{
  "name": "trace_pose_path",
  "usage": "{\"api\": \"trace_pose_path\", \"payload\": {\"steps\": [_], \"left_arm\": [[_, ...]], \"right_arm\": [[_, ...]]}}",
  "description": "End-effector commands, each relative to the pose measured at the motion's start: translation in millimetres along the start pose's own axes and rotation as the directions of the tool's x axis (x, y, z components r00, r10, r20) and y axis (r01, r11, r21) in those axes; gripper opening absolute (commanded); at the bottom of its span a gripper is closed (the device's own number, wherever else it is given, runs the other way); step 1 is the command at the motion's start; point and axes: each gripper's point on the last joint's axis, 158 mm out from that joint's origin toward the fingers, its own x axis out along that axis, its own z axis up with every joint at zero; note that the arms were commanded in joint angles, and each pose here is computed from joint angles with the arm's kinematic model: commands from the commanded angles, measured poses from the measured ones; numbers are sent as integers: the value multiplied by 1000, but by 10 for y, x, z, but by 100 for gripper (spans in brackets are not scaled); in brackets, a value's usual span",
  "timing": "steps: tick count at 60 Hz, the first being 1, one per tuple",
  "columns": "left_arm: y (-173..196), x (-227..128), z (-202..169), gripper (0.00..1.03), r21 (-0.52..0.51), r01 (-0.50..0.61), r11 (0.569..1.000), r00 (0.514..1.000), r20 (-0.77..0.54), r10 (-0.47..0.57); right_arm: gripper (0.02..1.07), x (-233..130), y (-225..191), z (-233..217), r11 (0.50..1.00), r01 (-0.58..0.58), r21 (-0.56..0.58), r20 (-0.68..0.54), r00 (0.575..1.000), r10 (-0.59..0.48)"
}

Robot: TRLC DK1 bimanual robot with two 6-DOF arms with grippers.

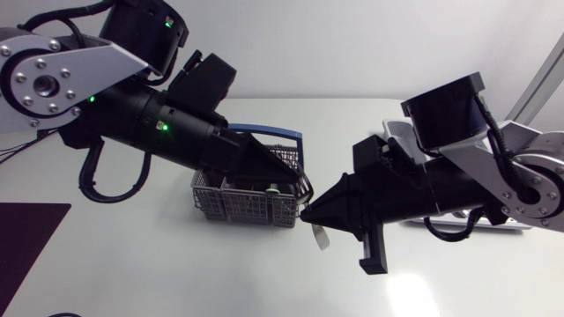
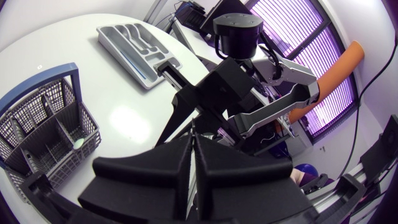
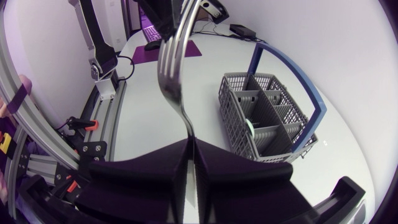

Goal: Unload the cutlery basket into the drawer organizer.

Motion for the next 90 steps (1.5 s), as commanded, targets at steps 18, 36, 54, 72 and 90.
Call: {"api": "trace_pose_path", "payload": {"steps": [18, 36, 54, 72, 90], "left_arm": [[40, -370, 455, 69, 63, -57, 996, 988, 147, 48], [718, -638, 409, 69, 99, -347, 932, 926, 194, 324], [1028, -441, -33, 72, 275, -462, 843, 885, 84, 457], [1245, -320, -232, 75, 402, -483, 778, 851, 6, 526], [1275, -193, -395, 84, 508, -462, 727, 826, -52, 562]], "right_arm": [[8, -191, -70, -242, 998, 58, 36, -43, 998, -56], [8, -1064, -1150, -675, 859, 467, 209, -116, 884, -452], [8, -1920, -2350, -1461, 507, 804, 311, -348, 592, -726], [8, -2441, -3366, -2123, 214, 920, 328, -534, 368, -761], [8, -2659, -3982, -2658, 59, 958, 280, -656, 236, -717]]}}
